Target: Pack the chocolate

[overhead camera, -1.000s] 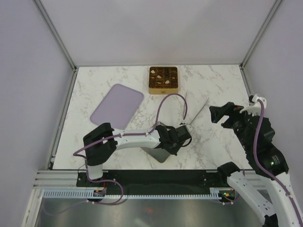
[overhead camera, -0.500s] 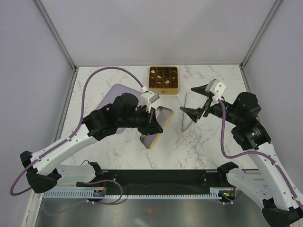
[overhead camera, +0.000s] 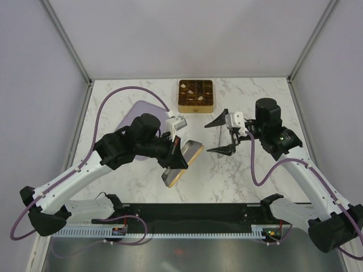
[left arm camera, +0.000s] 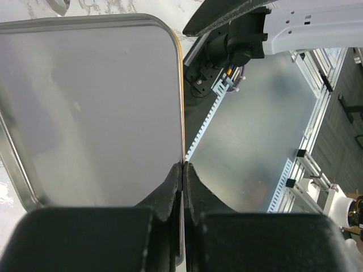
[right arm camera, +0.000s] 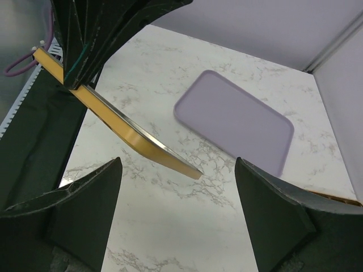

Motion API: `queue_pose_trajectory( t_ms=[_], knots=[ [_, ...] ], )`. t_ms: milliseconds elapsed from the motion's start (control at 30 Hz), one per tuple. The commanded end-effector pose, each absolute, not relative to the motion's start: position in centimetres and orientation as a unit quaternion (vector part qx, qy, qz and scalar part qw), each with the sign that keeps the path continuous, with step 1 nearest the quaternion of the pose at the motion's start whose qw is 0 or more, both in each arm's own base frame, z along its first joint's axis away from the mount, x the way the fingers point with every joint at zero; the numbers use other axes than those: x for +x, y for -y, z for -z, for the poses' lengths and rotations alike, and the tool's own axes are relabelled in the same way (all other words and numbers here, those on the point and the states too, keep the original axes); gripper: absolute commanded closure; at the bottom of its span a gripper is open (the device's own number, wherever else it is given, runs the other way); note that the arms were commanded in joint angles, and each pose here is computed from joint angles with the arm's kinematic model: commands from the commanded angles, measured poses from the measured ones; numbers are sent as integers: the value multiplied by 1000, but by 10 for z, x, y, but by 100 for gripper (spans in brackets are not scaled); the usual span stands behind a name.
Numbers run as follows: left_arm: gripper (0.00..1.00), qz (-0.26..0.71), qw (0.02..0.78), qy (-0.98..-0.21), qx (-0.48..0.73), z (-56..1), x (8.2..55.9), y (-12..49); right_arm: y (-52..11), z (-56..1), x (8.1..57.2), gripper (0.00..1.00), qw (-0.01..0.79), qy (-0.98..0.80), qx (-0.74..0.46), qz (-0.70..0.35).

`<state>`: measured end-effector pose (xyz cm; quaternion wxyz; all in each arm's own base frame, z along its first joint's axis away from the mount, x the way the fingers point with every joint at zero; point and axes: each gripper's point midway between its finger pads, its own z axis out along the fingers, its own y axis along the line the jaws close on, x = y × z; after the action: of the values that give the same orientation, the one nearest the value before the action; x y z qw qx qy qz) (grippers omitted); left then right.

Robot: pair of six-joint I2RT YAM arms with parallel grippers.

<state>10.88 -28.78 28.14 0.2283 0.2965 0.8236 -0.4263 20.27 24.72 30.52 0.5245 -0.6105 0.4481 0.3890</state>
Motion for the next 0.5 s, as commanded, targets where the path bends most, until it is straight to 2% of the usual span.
queue_pose_trajectory(
  t_ms=[0, 467],
  knots=[
    [98, 442, 232, -800, 333, -292, 104, 289, -249, -323, 186, 11, 542, -372, -645, -389],
    [98, 455, 230, -786, 351, -314, 128, 304, -261, -295, 177, 17, 499, -374, -663, -415]
  ],
)
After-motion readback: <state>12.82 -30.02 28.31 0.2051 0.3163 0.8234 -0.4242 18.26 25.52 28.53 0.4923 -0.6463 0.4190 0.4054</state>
